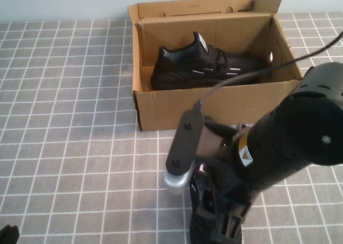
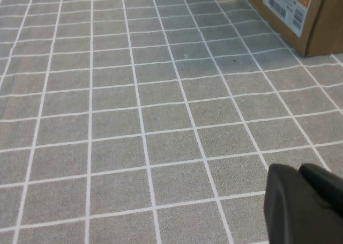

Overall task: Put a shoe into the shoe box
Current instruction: Pick up the shoe from the table

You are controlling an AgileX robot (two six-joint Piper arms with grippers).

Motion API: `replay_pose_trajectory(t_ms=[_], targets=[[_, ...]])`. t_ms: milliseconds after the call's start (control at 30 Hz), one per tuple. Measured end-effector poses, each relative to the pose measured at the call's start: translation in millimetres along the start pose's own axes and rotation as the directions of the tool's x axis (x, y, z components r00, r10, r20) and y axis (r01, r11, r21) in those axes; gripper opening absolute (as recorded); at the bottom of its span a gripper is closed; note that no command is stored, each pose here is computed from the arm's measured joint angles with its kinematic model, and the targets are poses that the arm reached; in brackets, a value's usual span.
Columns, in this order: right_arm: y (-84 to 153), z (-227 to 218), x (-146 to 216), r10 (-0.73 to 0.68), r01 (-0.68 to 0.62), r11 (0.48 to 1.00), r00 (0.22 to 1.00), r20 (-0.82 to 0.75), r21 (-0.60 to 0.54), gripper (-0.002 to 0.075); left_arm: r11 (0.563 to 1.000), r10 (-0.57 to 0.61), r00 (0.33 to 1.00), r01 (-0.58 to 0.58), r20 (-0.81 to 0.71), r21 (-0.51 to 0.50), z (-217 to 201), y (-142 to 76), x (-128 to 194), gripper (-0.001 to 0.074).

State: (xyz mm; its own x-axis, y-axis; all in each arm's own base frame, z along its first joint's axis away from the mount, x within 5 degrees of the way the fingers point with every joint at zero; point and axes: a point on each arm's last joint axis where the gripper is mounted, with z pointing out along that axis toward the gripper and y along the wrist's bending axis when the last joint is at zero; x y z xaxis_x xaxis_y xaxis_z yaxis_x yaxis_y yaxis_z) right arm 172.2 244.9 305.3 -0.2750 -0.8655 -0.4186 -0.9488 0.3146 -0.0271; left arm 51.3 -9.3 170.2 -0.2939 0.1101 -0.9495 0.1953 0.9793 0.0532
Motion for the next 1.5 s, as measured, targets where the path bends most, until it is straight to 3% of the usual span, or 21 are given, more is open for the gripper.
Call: replay_pose_trajectory(t_ms=[67, 133, 600, 967, 1233, 1500], targets=[[-5, 2, -3, -0.029, 0.028, 0.999, 0.999, 0.027, 0.047, 0.0403, 1.000, 0.000, 1.000, 0.000, 0.000, 0.000, 0, 0, 0, -0.0001], [-9, 5, -5, -0.057, 0.054, 0.995, 0.998, 0.032, 0.089, 0.0431, 1.000, 0.000, 1.000, 0.000, 0.000, 0.000, 0, 0, 0, -0.0001], [-31, 41, -10, -0.155, 0.166, 0.958, 0.986, -0.065, 0.232, 0.0433, 1.000, 0.000, 1.000, 0.000, 0.000, 0.000, 0, 0, 0, -0.0001], [-67, 55, -1, -0.005, 0.019, 0.961, 0.999, -0.049, 0.277, 0.0433, 1.000, 0.000, 1.000, 0.000, 0.000, 0.000, 0, 0, 0, -0.0001], [-65, 57, -5, 0.030, -0.032, 0.967, 0.999, 0.011, 0.253, 0.0428, 1.000, 0.000, 1.000, 0.000, 0.000, 0.000, 0, 0, 0, -0.0001], [-68, 67, -3, 0.052, -0.048, 0.971, 0.999, -0.008, 0.236, 0.0375, 1.000, 0.000, 1.000, 0.000, 0.000, 0.000, 0, 0, 0, -0.0001]])
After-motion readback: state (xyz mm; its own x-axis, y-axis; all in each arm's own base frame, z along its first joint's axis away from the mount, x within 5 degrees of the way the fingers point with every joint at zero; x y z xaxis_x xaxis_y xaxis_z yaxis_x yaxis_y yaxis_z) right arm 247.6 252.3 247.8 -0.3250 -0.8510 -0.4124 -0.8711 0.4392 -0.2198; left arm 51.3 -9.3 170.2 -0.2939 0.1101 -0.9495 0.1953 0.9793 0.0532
